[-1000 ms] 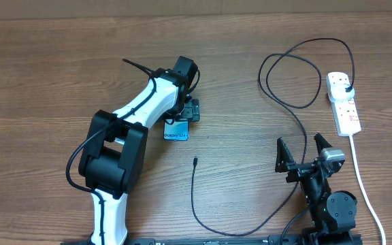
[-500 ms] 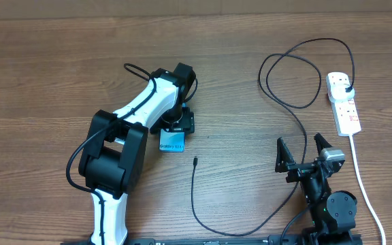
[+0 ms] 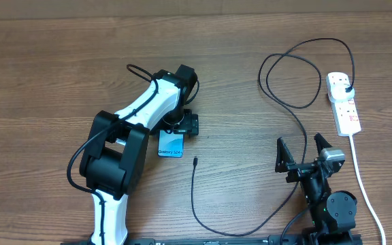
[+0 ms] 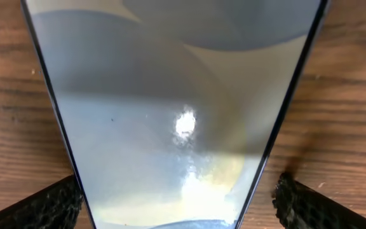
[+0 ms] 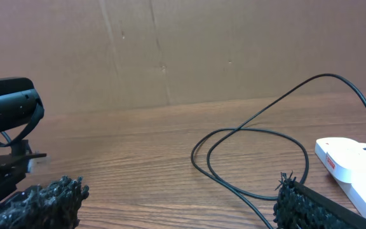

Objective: Plug charger to phone and switch on socket

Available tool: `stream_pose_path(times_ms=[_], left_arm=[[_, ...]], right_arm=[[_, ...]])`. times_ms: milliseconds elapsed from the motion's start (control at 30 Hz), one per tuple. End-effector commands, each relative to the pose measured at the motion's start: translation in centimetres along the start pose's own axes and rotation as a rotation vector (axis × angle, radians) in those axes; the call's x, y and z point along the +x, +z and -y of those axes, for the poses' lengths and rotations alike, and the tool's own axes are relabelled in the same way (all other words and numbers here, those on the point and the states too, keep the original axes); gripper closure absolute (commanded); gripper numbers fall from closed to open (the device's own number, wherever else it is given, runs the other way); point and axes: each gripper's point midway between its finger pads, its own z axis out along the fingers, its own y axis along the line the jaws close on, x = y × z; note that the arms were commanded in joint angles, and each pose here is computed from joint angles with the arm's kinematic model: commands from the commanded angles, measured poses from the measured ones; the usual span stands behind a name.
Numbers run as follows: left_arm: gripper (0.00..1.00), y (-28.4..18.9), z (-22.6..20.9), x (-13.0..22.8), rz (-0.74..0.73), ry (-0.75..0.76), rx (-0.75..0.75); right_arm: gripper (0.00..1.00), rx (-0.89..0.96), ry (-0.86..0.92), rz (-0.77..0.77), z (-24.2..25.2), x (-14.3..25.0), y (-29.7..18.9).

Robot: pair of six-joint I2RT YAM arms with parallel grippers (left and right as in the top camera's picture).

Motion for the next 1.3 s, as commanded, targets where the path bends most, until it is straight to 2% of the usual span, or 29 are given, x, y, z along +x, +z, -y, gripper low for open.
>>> stream_pose_path(times_ms=[0,200,1267], left_arm=[[0.00,0.5,0.0,-0.4,0.017,0.011,-0.011],[0.00,0.4,-1.0,-1.5,0.073,0.009,-0.073],[0.01,0.4,-0.4,-1.6,0.076,-0.033,-0.049]], right_arm=[[0.00,-0.005,-0.004,0.005,-0.1,0.2,0.0],[0.00,-0.005,-0.004,0.005,-0.1,0.2,0.0],[0.00,-0.005,-0.004,0.005,-0.1,0.2,0.0]])
